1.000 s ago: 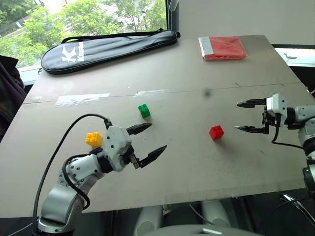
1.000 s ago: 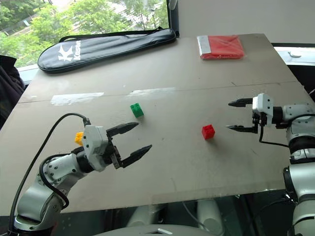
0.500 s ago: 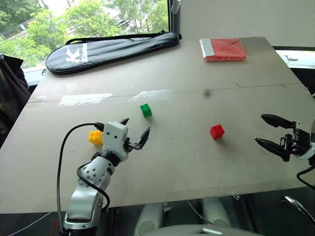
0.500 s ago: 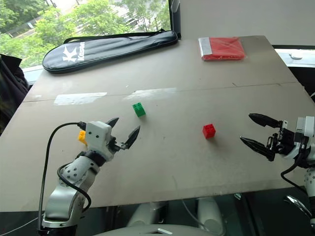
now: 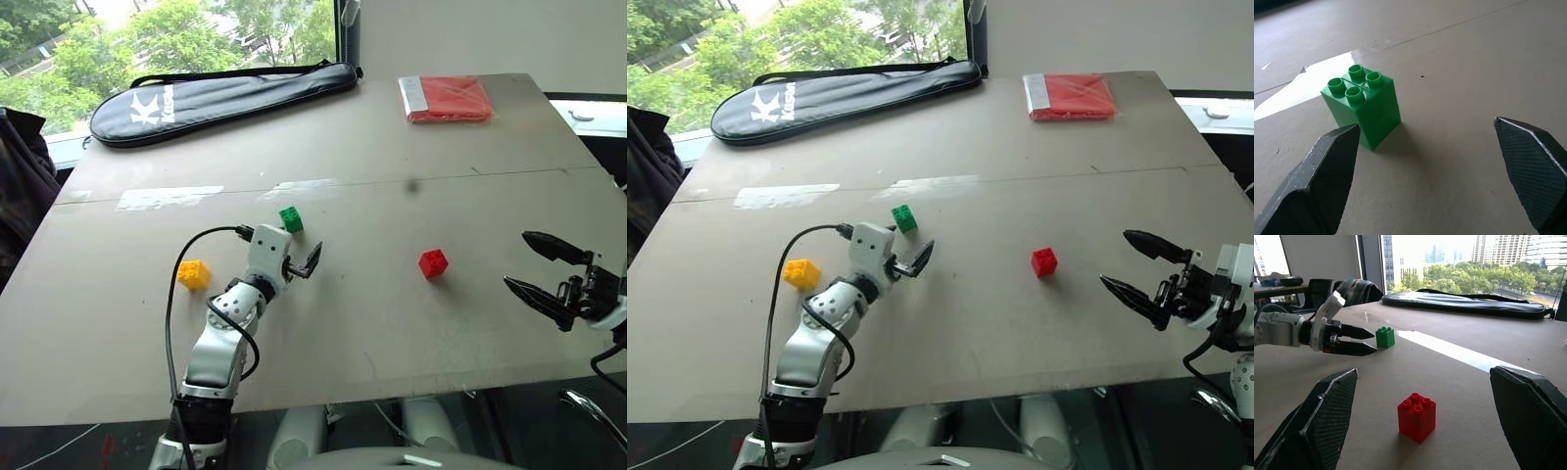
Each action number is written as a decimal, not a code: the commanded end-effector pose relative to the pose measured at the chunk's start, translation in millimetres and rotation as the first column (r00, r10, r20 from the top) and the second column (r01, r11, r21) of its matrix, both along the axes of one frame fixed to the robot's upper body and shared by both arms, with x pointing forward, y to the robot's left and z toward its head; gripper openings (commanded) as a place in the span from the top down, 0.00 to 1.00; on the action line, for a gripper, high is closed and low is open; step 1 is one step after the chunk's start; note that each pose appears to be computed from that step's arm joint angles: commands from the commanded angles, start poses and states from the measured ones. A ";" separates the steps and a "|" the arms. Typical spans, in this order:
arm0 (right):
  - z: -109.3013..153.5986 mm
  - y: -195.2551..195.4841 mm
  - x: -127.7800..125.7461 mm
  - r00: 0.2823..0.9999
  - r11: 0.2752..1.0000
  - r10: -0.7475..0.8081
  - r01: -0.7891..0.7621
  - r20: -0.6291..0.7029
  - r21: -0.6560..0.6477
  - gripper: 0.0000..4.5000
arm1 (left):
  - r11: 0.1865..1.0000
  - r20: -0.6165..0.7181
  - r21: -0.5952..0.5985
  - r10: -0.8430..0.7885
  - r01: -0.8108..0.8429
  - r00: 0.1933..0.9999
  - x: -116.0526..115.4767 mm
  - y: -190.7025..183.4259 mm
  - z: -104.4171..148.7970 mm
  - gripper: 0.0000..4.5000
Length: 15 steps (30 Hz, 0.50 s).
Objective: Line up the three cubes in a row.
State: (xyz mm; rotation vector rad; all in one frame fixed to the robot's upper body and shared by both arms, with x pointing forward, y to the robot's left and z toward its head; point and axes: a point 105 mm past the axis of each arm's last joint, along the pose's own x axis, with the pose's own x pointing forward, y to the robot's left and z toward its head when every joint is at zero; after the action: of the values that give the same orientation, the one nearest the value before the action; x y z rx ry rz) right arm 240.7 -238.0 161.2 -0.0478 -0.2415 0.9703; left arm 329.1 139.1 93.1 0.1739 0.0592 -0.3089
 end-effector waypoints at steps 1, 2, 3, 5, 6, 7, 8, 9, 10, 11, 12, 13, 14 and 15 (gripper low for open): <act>17.4 -0.8 -2.0 0.999 1.000 -0.004 0.005 0.052 -0.008 0.01 | 0.997 0.036 0.004 0.074 -0.074 0.997 8.9 -4.1 10.5 0.00; 18.0 0.1 -2.2 0.999 1.000 -0.001 0.002 0.051 -0.010 0.01 | 0.997 0.037 0.008 0.076 -0.077 0.996 9.9 -6.2 10.6 0.00; 18.6 2.0 -2.7 0.999 1.000 0.010 -0.010 0.047 -0.015 0.01 | 0.997 0.036 0.010 0.078 -0.078 0.996 10.8 -8.4 10.2 0.00; 19.0 5.6 -4.0 0.999 0.999 0.037 -0.036 0.039 -0.029 0.01 | 0.997 0.032 0.013 0.081 -0.082 0.996 11.9 -11.4 9.3 0.00; 18.7 7.7 -4.9 0.998 0.998 0.054 -0.053 0.035 -0.043 0.01 | 0.997 0.030 0.012 0.081 -0.081 0.996 12.3 -13.4 8.8 0.00; 18.5 9.3 -5.3 0.997 0.996 0.067 -0.065 0.030 -0.057 0.01 | 0.997 0.029 0.013 0.080 -0.080 0.996 12.6 -15.6 8.8 0.00; 18.6 10.5 -5.6 0.997 0.995 0.077 -0.075 0.028 -0.067 0.01 | 0.997 0.029 0.014 0.079 -0.080 0.996 12.8 -17.4 8.9 0.00; 18.9 10.8 -5.2 0.996 0.994 0.082 -0.080 0.026 -0.072 0.01 | 0.997 0.026 0.012 0.081 -0.082 0.996 13.2 -19.1 8.6 0.00; 19.5 10.8 -5.0 0.996 0.994 0.085 -0.083 0.024 -0.075 0.01 | 0.996 0.023 0.011 0.087 -0.087 0.996 13.2 -20.0 8.2 0.00; 19.8 10.5 -4.7 0.996 0.993 0.088 -0.086 0.022 -0.078 0.01 | 0.995 0.021 0.009 0.094 -0.095 0.995 13.2 -20.3 7.6 0.00; 20.1 9.5 -4.4 0.996 0.993 0.089 -0.087 0.021 -0.081 0.01 | 0.994 0.016 0.004 0.106 -0.106 0.994 12.9 -20.2 6.7 0.00; 20.2 8.5 -4.0 0.996 0.993 0.090 -0.088 0.021 -0.083 0.01 | 0.993 0.011 -0.006 0.116 -0.116 0.993 12.7 -20.2 6.2 0.00; 20.0 7.3 -3.6 0.996 0.992 0.089 -0.087 0.019 -0.085 0.01 | 0.991 0.000 -0.022 0.133 -0.133 0.991 11.9 -19.5 5.2 0.00; 19.8 6.2 -3.4 0.996 0.992 0.088 -0.086 0.018 -0.088 0.01 | 0.989 -0.009 -0.030 0.147 -0.147 0.989 10.9 -18.7 4.4 0.00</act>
State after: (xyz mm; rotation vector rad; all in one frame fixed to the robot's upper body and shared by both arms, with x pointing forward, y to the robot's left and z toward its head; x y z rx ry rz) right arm 238.8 -230.0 173.2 -0.0975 -0.2010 1.0600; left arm 341.0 118.9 89.0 0.1448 0.0995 -0.1862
